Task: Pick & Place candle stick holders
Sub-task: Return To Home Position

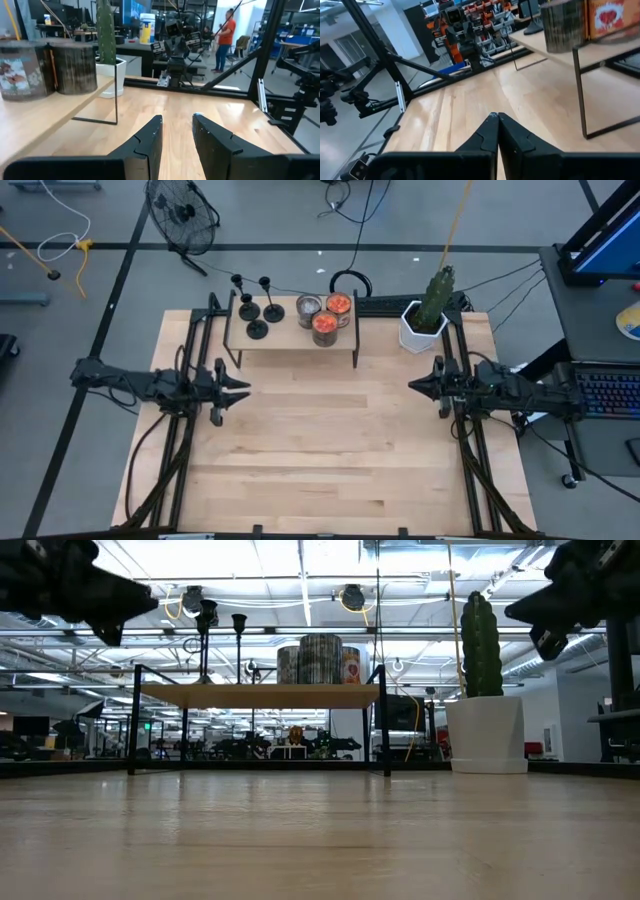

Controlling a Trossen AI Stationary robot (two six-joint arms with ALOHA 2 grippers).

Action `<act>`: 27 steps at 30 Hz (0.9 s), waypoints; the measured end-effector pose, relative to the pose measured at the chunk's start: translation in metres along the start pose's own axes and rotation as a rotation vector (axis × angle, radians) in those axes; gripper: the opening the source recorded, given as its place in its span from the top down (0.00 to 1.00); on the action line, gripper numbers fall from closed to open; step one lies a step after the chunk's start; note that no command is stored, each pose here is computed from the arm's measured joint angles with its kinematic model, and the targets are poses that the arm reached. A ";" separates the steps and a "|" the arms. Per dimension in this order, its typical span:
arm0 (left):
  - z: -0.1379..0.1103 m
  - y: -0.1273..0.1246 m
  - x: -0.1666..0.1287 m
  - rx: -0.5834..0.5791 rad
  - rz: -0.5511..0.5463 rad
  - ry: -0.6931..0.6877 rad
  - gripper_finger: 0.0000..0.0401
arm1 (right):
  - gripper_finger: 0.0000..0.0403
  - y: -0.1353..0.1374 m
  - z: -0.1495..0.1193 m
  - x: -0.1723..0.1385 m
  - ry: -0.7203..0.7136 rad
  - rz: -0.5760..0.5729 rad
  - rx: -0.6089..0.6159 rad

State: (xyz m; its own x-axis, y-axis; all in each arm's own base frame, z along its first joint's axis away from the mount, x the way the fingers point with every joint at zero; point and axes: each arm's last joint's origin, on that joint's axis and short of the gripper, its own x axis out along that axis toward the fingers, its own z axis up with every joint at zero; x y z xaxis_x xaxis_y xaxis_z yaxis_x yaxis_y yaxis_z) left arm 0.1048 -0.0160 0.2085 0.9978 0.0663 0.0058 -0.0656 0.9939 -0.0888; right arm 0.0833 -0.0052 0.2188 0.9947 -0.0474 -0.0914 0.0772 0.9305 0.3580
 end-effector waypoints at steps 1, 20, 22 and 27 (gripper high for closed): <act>-0.005 0.000 0.001 -0.002 -0.001 -0.006 0.72 | 1.00 -0.001 -0.002 0.000 0.002 -0.001 0.004; -0.033 0.005 -0.008 -0.040 -0.016 -0.068 0.72 | 1.00 -0.006 -0.016 -0.002 0.016 -0.002 -0.026; -0.033 0.005 -0.007 -0.039 -0.016 -0.063 0.72 | 1.00 -0.008 -0.022 0.003 -0.003 0.007 -0.039; -0.033 0.005 -0.007 -0.044 -0.016 -0.061 0.72 | 1.00 -0.013 -0.033 0.009 0.003 0.003 -0.045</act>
State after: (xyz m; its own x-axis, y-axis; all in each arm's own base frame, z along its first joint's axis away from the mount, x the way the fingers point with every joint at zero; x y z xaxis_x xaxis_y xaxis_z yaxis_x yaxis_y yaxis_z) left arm 0.0974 -0.0145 0.1748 0.9960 0.0570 0.0685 -0.0476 0.9901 -0.1320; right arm 0.0888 -0.0055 0.1826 0.9947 -0.0439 -0.0929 0.0713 0.9460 0.3163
